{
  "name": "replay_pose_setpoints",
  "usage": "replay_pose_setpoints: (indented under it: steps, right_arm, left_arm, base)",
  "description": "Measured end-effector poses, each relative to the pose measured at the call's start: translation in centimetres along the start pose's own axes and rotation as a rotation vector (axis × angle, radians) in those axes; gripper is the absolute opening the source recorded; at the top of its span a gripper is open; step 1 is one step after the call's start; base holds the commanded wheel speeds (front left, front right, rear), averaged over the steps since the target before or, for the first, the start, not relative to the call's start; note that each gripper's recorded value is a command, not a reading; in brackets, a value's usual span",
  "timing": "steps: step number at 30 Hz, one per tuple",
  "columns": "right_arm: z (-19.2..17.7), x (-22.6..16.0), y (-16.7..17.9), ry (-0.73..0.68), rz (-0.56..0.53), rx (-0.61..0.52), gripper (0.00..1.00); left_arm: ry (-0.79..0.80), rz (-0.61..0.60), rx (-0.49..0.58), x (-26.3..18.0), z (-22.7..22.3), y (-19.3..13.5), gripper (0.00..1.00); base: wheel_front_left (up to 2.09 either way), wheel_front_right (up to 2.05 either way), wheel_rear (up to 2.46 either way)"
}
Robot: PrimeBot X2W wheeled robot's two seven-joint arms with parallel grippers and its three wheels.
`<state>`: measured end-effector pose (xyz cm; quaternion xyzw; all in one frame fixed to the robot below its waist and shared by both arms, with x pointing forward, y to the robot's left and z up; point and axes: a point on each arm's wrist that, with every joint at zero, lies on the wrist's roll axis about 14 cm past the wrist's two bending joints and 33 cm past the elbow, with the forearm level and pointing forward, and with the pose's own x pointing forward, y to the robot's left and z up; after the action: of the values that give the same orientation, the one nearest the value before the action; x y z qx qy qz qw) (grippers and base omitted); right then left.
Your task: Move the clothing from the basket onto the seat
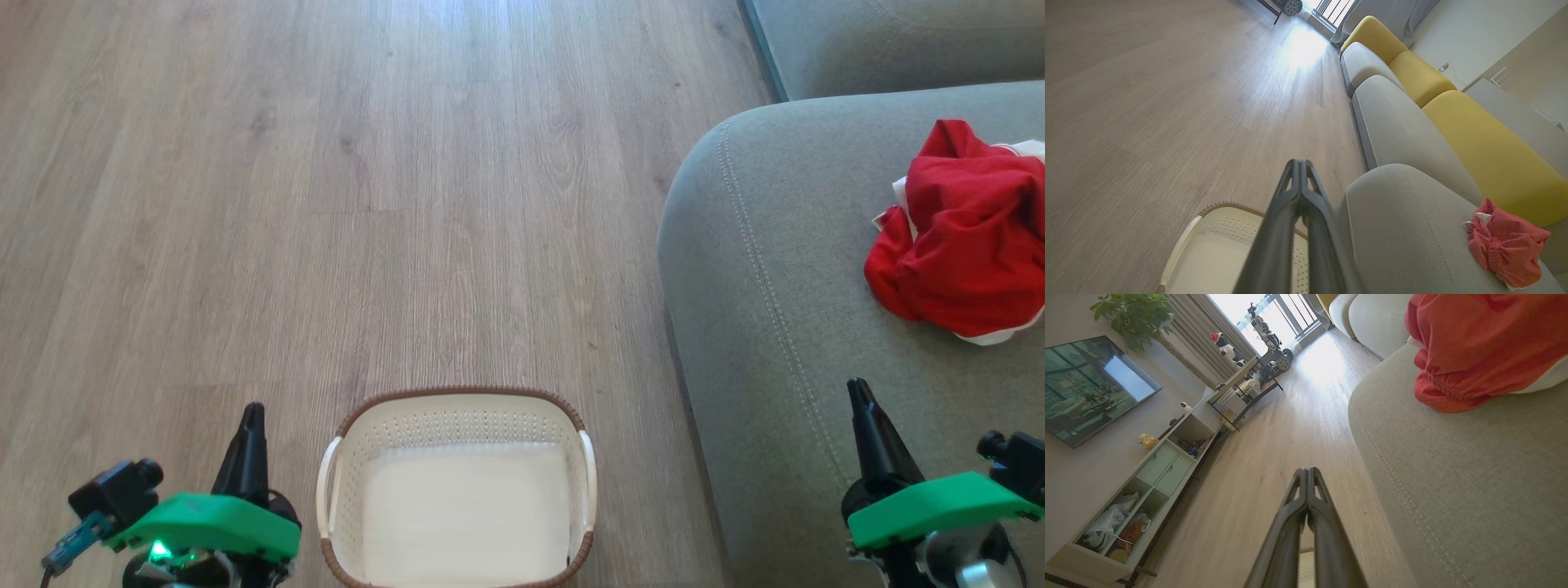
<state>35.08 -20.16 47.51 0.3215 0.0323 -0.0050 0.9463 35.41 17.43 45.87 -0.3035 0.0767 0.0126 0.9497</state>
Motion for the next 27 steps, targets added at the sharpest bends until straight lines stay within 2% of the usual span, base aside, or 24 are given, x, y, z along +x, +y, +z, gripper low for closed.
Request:
replay_pose_setpoints:
  steps: [27]
  right_arm:
    - [-0.06, 0.47, -0.81, 0.005, -0.054, 0.289, 0.00]
  left_arm:
    - [0.019, 0.026, -0.302, 0.48, 0.27, 0.67, 0.00]
  base:
    - [0.00, 0.00, 0.00]
